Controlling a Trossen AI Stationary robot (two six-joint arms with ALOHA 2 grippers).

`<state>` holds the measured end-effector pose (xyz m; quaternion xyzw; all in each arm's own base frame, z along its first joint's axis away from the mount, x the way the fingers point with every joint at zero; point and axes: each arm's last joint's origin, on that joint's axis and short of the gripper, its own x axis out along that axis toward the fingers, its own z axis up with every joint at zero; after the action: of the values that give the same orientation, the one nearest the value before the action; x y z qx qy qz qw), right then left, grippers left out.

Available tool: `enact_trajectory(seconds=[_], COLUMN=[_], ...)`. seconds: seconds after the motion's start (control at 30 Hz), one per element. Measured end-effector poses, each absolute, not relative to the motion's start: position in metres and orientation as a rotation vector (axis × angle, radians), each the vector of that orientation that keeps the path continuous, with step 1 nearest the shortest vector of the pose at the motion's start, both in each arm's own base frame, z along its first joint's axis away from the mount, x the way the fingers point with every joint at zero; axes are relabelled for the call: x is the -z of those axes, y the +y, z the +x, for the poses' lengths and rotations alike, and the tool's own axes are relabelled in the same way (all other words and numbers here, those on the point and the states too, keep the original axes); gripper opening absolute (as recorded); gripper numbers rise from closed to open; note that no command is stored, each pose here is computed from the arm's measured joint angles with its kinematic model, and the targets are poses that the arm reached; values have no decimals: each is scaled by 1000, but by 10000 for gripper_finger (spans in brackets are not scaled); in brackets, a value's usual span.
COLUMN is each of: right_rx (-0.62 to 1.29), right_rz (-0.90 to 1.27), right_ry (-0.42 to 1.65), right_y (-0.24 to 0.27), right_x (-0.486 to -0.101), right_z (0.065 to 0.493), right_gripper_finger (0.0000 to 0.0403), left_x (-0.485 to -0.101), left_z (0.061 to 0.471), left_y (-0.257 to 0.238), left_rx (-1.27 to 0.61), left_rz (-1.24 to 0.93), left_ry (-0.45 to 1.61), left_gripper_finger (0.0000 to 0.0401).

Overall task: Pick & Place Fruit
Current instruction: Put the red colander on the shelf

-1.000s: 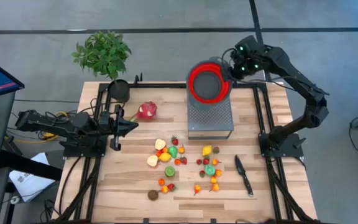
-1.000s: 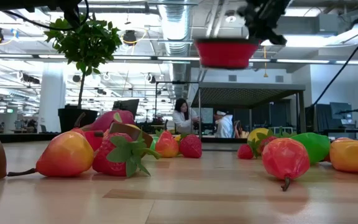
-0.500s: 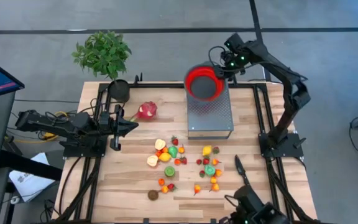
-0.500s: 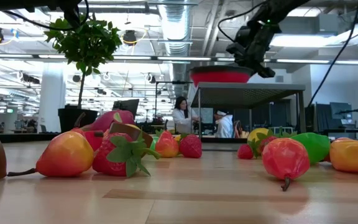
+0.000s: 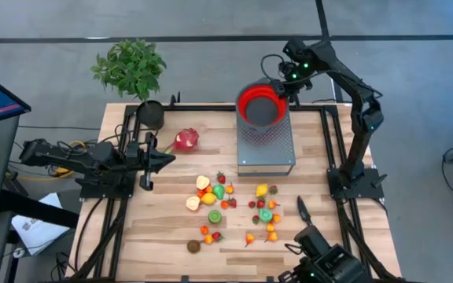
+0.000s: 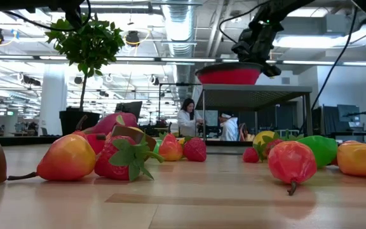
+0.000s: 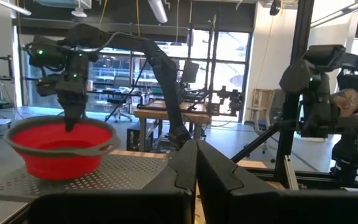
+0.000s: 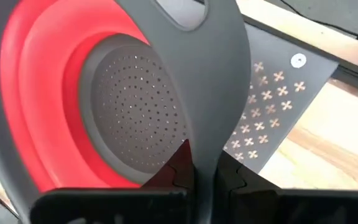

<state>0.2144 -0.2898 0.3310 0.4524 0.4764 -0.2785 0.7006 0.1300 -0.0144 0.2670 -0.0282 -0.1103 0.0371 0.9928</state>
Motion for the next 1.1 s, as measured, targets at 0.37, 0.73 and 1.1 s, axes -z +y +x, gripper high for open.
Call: enact_trajectory(seconds=[0.37, 0.73, 1.1], right_rx=[613, 604, 584], right_rz=[1004, 975, 929], right_ry=[1073, 1093, 1116], right_y=[-293, -291, -291], right_x=[-326, -326, -326], right_z=[216, 217, 216], right_gripper_finger=[9, 61, 139], left_x=[-267, -267, -267], left_z=[130, 130, 130], left_y=[-14, -14, -14], left_rx=[-74, -74, -74], left_rz=[-56, -56, -56], left_ry=[-221, -220, -219], left_gripper_finger=[3, 3, 3])
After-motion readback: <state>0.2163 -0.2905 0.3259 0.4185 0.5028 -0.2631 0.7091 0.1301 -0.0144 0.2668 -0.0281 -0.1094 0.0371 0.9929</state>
